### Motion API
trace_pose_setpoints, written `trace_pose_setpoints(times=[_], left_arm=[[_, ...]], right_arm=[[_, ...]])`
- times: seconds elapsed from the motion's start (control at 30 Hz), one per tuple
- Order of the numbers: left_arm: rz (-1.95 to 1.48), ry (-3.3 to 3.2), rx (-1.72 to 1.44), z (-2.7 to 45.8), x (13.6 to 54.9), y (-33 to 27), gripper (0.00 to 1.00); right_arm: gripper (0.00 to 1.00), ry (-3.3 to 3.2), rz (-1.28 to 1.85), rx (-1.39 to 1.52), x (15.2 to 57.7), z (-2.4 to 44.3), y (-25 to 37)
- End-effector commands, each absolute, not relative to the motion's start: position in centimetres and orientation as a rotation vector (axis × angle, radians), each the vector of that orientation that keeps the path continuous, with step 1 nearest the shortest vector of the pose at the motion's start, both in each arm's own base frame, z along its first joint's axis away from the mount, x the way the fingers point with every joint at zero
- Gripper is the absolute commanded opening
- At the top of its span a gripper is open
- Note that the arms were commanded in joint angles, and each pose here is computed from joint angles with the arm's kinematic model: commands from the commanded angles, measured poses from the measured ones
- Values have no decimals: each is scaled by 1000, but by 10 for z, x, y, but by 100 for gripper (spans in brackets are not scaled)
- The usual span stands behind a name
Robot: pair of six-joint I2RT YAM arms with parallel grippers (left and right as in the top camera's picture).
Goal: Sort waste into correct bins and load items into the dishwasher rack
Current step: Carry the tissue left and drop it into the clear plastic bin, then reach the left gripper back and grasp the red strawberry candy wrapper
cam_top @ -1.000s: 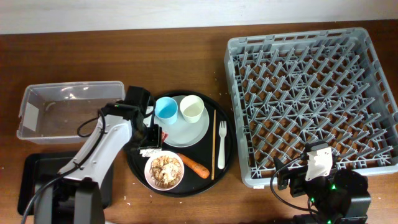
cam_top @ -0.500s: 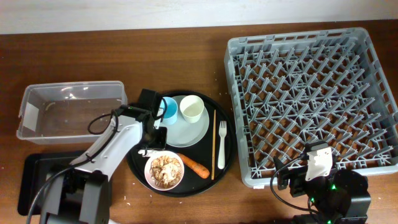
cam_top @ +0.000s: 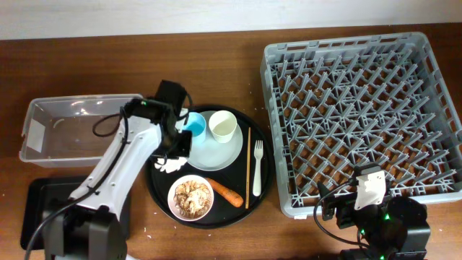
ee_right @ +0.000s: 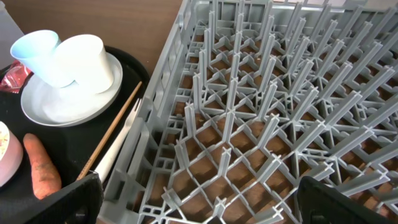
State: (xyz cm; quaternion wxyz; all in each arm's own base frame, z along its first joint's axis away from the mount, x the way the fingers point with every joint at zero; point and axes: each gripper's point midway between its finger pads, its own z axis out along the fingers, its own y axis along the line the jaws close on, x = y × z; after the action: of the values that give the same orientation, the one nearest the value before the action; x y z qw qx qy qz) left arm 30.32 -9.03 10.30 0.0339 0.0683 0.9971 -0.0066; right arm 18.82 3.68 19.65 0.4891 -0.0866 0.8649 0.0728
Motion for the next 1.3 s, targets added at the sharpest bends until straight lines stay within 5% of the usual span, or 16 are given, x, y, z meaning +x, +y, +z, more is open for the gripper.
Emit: trace_pose_setpoints(times=[0.0, 0.17, 0.43, 0.6, 0.8, 0.83, 0.87, 1.0, 1.13, 1.23, 1.27], left_arm=[[30, 2991, 204, 135, 320, -87, 0], [195, 2833, 36, 183, 353, -62, 0], [308, 2533, -521, 211, 410, 84, 0], [368, 2522, -733, 176, 416, 156, 0], [336, 2633, -805, 123, 415, 173, 2], [323, 2644, -804, 122, 413, 171, 27], [322, 2644, -804, 122, 414, 170, 77], [190, 2647, -780, 147, 418, 155, 84], [67, 2633, -752, 205, 400, 133, 80], [-203, 2665, -706, 237, 366, 87, 62], [-225, 2688, -707, 241, 355, 80, 46]], right_arm=[[99, 2092, 180, -194, 189, 201, 36], [99, 2092, 180, -194, 189, 201, 36], [99, 2091, 180, -194, 189, 201, 36], [99, 2092, 180, -194, 189, 201, 36], [99, 2091, 180, -194, 189, 201, 36], [99, 2092, 180, -194, 189, 201, 36], [98, 2091, 180, -194, 189, 201, 36], [99, 2092, 180, -194, 189, 201, 36], [99, 2091, 180, -194, 189, 201, 36], [99, 2091, 180, -194, 189, 201, 36], [99, 2091, 180, -194, 189, 201, 36]])
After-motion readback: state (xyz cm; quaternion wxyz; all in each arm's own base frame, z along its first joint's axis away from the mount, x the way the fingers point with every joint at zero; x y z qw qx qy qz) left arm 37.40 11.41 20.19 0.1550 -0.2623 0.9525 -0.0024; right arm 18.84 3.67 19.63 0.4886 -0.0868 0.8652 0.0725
